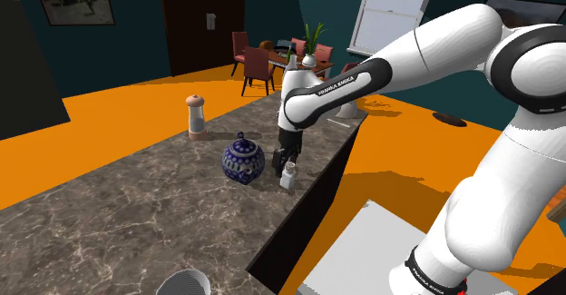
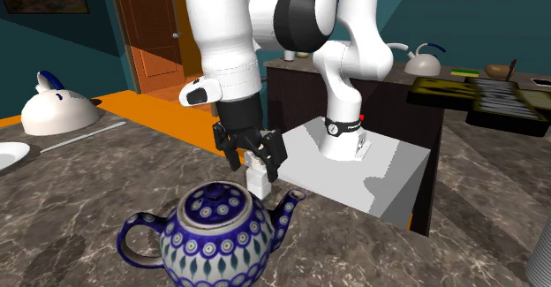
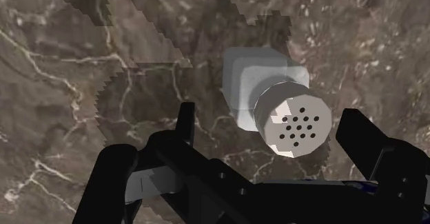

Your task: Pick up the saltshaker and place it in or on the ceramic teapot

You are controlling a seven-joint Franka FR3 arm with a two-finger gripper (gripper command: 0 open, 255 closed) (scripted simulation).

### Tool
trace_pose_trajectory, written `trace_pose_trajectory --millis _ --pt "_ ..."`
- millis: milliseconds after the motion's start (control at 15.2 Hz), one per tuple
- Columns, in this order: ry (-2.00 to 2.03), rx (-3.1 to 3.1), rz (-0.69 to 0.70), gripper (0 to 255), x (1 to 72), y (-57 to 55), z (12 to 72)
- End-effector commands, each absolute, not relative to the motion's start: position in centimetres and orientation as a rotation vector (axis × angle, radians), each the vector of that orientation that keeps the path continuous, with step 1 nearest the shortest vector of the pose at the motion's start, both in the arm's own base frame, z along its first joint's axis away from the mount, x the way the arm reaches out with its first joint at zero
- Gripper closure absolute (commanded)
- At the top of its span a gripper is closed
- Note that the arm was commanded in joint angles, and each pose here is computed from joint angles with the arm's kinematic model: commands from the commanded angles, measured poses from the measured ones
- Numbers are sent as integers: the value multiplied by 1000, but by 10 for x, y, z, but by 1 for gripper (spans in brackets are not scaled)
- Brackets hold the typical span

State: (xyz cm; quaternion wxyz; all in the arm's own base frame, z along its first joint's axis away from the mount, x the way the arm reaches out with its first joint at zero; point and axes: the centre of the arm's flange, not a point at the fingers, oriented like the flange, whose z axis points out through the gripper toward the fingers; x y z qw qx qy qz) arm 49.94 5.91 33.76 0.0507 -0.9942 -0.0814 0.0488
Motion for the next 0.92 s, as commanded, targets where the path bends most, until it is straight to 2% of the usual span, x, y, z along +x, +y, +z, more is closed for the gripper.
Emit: trace_pose_trajectory --millis 0,594,858 --pt "-248 -3026 149 255 499 59 338" --pt "-248 -3026 148 255 499 59 338" --pt "-248 -3026 148 255 499 59 359"
